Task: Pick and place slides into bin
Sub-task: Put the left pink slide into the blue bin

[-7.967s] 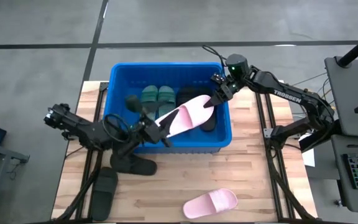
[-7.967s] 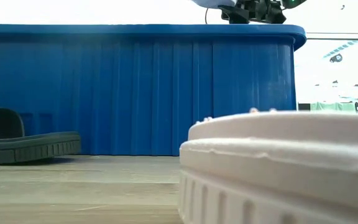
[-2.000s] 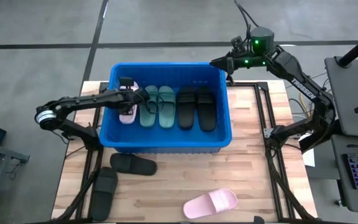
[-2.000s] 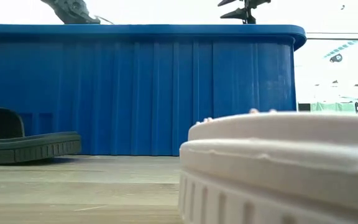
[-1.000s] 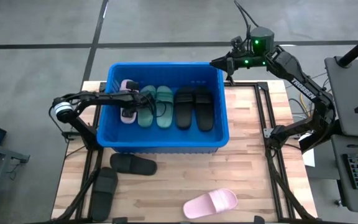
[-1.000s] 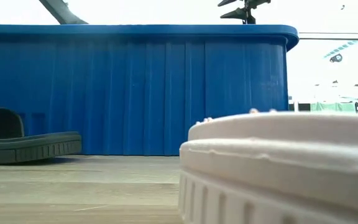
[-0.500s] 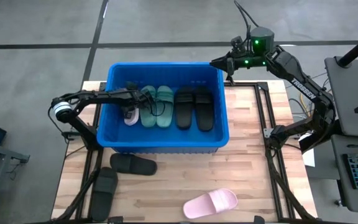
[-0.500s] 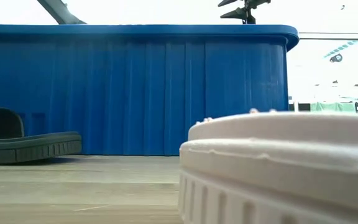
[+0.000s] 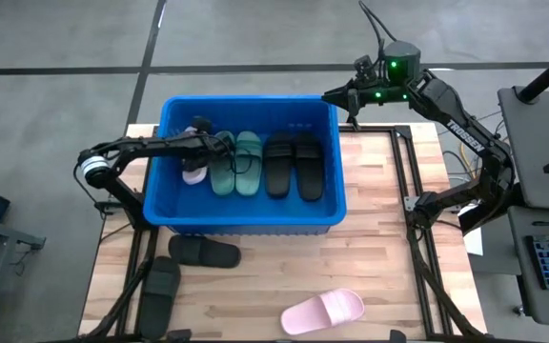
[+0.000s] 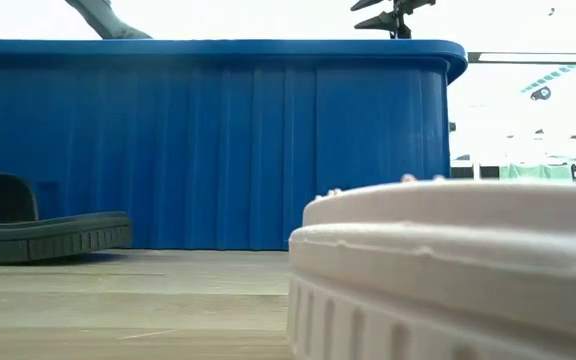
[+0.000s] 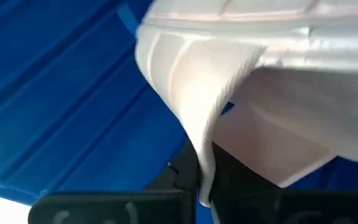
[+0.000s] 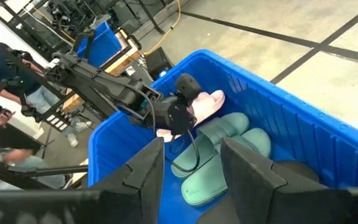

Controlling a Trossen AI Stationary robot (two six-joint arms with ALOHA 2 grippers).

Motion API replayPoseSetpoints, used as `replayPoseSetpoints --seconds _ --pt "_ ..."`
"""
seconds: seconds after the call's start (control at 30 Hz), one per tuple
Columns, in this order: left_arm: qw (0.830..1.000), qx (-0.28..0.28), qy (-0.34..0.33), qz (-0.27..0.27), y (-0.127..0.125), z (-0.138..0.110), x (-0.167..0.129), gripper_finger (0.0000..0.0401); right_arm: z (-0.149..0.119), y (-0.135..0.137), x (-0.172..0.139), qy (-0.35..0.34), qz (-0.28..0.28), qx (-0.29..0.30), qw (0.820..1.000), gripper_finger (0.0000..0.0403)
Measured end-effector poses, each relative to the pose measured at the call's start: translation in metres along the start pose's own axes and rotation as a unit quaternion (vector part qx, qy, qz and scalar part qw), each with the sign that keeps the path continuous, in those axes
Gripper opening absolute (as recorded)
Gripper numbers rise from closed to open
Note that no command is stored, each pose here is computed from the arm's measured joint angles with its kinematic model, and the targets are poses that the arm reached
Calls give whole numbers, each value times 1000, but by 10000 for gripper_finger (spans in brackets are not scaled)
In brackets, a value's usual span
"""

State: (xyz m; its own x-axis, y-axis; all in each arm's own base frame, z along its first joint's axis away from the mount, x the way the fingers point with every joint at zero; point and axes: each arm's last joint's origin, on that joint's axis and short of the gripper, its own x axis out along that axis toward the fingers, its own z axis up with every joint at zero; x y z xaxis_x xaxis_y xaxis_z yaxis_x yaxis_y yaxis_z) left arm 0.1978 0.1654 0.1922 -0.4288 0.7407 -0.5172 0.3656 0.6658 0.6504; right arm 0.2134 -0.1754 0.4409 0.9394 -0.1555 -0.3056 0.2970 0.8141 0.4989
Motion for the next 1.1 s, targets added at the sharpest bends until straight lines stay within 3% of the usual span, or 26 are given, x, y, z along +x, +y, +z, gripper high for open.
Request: replayPoseSetpoints --seconds 0.5,0.93,1.1 --pt "994 108 3 -29 -23 0 7 0 0 0 0 0 0 -13 1000 143" --pt "997 63 -32 -43 -22 4 8 2 0 -1 0 0 -1 -13 1000 139" --pt "997 58 -33 -45 -23 4 8 53 0 -1 0 0 -1 -13 1000 141"
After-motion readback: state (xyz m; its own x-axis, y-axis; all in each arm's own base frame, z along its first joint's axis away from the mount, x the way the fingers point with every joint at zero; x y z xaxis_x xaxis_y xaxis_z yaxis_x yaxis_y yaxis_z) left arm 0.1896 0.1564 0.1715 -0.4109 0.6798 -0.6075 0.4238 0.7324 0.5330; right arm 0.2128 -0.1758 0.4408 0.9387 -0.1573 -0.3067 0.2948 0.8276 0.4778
